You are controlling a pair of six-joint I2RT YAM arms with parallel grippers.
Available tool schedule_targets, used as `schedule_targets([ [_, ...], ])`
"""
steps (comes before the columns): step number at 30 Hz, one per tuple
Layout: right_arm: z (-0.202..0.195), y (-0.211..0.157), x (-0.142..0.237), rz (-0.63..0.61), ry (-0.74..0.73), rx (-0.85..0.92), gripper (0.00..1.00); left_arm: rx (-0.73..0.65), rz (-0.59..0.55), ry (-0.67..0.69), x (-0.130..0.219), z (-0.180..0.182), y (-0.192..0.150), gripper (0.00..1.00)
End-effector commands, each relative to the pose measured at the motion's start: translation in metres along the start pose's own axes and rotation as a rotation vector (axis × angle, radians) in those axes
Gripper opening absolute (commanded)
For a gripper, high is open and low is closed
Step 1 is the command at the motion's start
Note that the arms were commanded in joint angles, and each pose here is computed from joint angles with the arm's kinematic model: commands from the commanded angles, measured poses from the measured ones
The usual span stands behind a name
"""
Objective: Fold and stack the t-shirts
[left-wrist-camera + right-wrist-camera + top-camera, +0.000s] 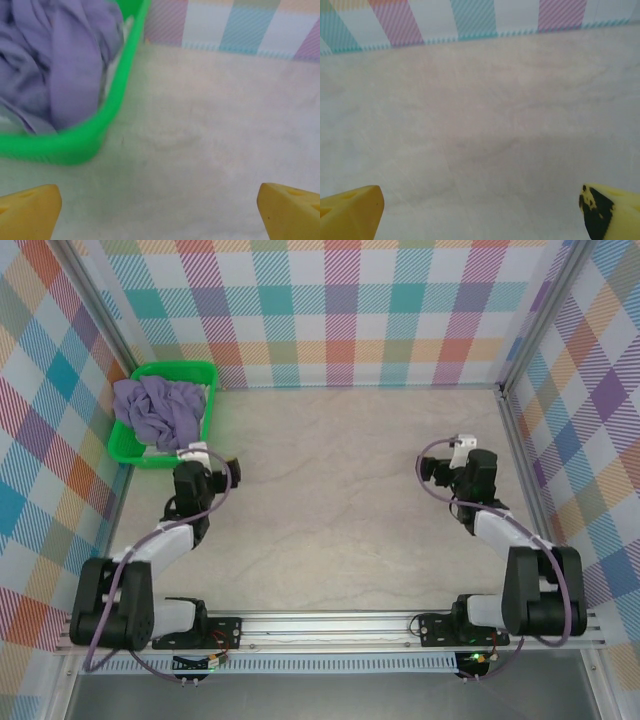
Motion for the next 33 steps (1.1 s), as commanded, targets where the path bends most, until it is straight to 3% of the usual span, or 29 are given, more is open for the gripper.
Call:
schedule_targets([
  [1,0.006,-0.003,0.010,0.163,0.002,-0.098,0.99,0.101,0.133,0.139,0.015,0.009,0.021,1.00],
  [6,0.012,0.016,0.016,0.234,0.027,-0.122,0.94,0.134,0.177,0.282,0.011,0.022,0.069,1.00],
  [9,0.017,0.023,0.019,0.269,0.057,-0.123,0.90,0.201,0.178,0.304,-0.013,0.035,0.095,0.98],
  [15,0.024,0.021,0.025,0.304,0.117,-0.138,0.87,0.293,0.272,0.328,-0.081,0.068,0.111,0.88],
  [23,0.028,0.014,0.024,0.346,0.156,-0.148,0.82,0.284,0.344,0.273,-0.169,0.087,0.097,0.83],
  [33,0.028,0.005,0.022,0.394,0.159,-0.154,0.78,0.242,0.439,0.309,-0.234,0.100,0.062,0.77],
])
Point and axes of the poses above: each hand's point on the last joint's axis, 136 mm out from that joint toward the fingers, its own x axis back along the fingers, its own z axis along the line the jaws close on, y = z × x, the point moved 8 cm from there along x, back along the fingers, and after that the axes turned 2 degrees about -x, right-handed, at the moved point
